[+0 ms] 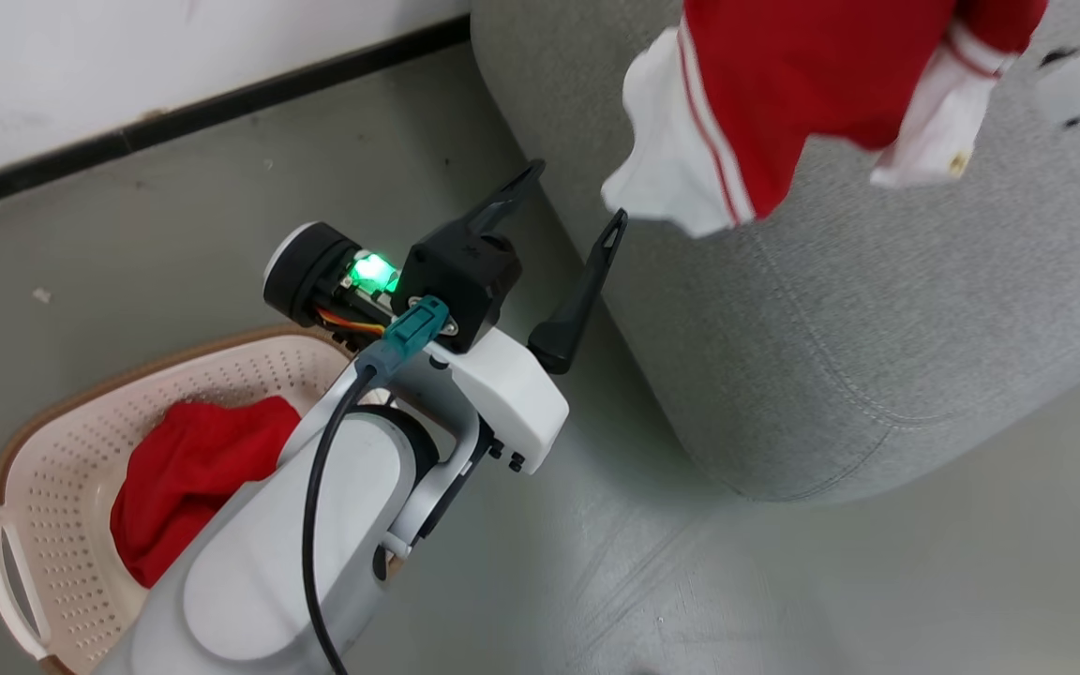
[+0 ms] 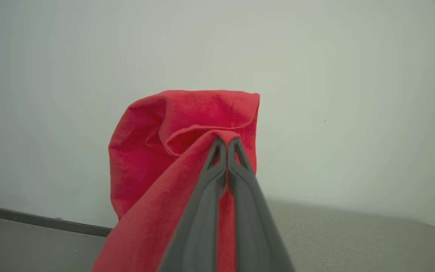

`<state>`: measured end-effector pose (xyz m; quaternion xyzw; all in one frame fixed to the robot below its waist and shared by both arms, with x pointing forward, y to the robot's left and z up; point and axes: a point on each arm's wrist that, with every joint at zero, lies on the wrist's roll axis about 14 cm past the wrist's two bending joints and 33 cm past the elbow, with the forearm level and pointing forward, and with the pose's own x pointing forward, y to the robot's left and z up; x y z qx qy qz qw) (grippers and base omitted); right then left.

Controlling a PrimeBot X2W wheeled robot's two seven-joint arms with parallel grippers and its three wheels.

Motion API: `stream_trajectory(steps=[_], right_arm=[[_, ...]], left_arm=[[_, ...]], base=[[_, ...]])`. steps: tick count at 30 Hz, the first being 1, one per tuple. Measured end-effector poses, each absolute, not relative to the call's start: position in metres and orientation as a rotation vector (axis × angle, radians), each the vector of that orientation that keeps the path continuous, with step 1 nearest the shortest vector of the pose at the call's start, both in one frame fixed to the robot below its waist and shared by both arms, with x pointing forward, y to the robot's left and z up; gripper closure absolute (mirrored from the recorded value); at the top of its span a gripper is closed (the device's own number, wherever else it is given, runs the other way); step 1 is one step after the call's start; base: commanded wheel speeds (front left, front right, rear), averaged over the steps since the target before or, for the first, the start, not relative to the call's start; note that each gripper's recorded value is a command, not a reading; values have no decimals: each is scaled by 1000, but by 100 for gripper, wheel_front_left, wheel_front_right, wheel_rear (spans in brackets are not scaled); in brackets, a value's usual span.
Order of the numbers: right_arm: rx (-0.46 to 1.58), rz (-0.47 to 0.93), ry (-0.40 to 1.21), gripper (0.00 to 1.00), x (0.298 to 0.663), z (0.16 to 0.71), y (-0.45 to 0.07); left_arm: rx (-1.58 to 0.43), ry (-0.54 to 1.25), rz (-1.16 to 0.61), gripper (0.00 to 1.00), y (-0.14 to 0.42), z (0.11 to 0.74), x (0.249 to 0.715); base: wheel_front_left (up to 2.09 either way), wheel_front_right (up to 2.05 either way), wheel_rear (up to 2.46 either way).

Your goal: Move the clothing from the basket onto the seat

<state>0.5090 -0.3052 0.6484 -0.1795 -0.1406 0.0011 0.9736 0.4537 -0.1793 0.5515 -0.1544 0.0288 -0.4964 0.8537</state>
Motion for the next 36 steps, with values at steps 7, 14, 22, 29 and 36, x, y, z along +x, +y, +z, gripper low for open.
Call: stream_trajectory(steps=[7, 14, 22, 29, 36], right_arm=[[-416, -31, -260, 100, 544, 650, -327], [-481, -77, -220, 100, 582, 647, -354], [-545, -120, -219, 100, 615, 648, -371], [-489, -152, -110, 100, 635, 590, -384], [-370, -206, 2, 100, 643, 525, -395]], left_arm=[[-308, 61, -1010, 0, -169, 537, 471], [-317, 80, -982, 0, -159, 519, 484], [-325, 104, -952, 0, -149, 498, 499], [-340, 133, -930, 0, -144, 478, 508], [-350, 147, -906, 0, -138, 460, 519]], base=[[0, 0, 0], [0, 0, 0], [0, 0, 0], [0, 0, 0], [0, 0, 0]])
